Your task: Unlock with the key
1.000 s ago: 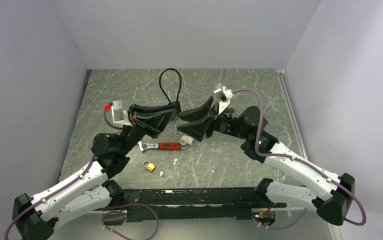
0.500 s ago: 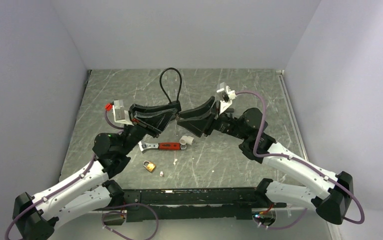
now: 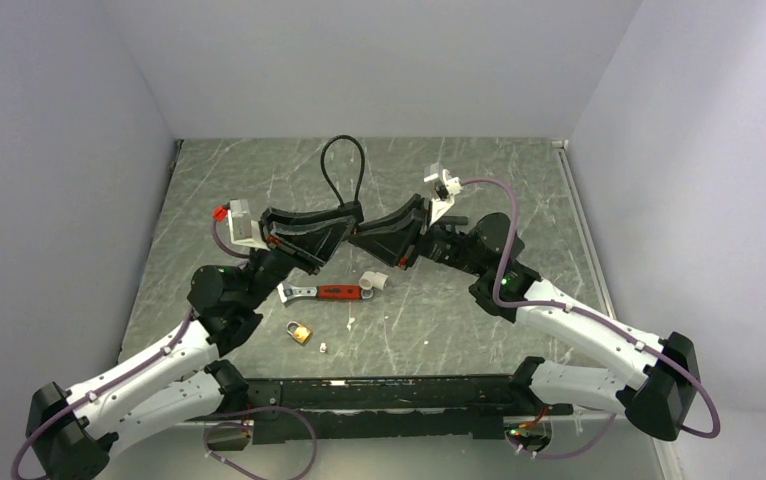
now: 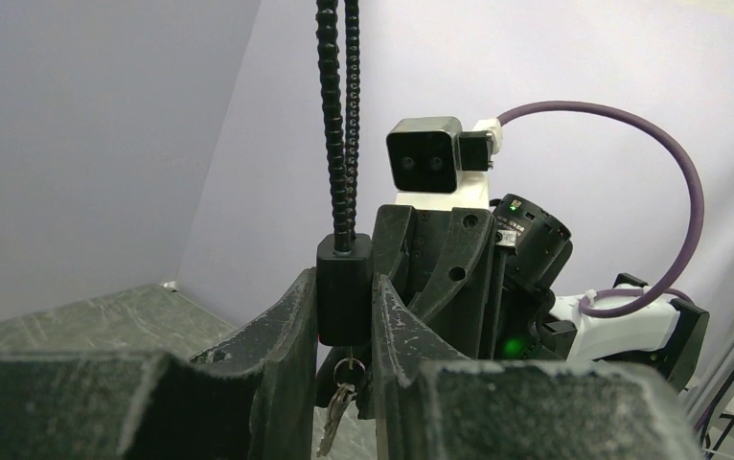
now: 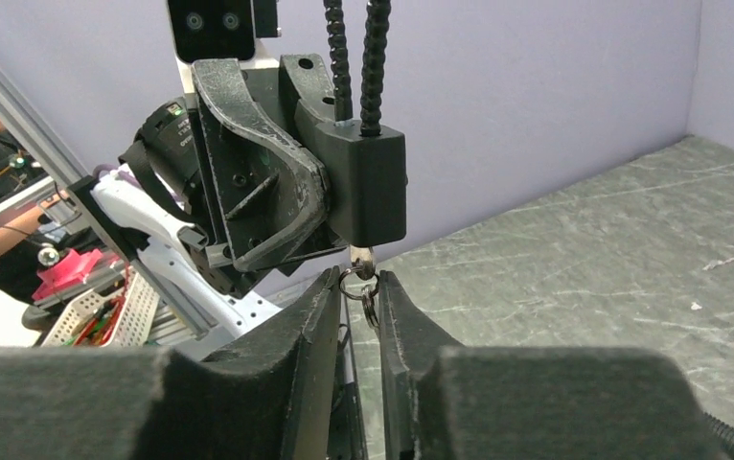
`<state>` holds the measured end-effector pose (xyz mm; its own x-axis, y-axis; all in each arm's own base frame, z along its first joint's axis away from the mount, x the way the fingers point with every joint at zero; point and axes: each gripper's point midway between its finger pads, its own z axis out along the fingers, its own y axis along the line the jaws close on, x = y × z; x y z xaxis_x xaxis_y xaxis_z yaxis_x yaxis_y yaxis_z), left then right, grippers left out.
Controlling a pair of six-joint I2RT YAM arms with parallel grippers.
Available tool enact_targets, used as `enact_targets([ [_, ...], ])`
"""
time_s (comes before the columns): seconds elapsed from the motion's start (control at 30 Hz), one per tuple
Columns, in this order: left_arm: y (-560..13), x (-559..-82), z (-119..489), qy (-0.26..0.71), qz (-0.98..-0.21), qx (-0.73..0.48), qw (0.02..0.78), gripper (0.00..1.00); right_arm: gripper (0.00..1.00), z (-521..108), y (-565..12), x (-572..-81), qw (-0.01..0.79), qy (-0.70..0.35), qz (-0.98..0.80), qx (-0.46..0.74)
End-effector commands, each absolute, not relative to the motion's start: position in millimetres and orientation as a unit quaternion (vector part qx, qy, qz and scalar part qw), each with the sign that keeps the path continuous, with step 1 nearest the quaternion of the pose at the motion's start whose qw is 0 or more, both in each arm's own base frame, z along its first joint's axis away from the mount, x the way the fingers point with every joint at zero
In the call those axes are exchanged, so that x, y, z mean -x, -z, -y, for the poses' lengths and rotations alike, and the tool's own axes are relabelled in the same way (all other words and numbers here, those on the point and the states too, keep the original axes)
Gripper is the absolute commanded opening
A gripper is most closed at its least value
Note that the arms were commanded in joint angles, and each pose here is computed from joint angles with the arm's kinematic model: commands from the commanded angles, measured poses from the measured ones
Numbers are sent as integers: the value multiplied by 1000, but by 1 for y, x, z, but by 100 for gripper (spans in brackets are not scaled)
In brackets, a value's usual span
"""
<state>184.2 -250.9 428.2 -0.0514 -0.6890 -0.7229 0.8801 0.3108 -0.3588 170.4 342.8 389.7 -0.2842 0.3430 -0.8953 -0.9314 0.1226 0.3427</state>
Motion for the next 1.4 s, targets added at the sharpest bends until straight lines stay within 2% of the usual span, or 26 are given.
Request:
enact_targets([
  [0.0, -444, -179, 241, 586, -407, -97, 694, 0, 20, -338, -429, -164, 559, -619, -479, 276],
  [0.07, -443, -179, 241, 585, -408, -96, 694, 0, 15, -339, -430, -163, 556, -621, -477, 277],
  [0.23, -438, -181, 242, 583, -412, -95, 694, 0, 10, -338, -433, -161, 554, -627, -472, 277],
  [0.33, -436, -182, 243, 583, -415, -94, 693, 0, 0, -338, -435, -160, 554, -629, -471, 276],
  [0.77, -412, -181, 246, 586, -432, -98, 678, 0, 0, -332, -455, -148, 558, -640, -443, 287],
  [0.97, -410, -178, 247, 590, -432, -105, 674, 0, 0, -337, -446, -158, 553, -629, -469, 279],
  [1.13, -411, -177, 247, 594, -429, -105, 673, 0, 16, -338, -448, -152, 543, -644, -456, 286],
  [1.37, -415, -176, 244, 592, -423, -104, 678, 0, 21, -340, -449, -146, 532, -656, -447, 295],
])
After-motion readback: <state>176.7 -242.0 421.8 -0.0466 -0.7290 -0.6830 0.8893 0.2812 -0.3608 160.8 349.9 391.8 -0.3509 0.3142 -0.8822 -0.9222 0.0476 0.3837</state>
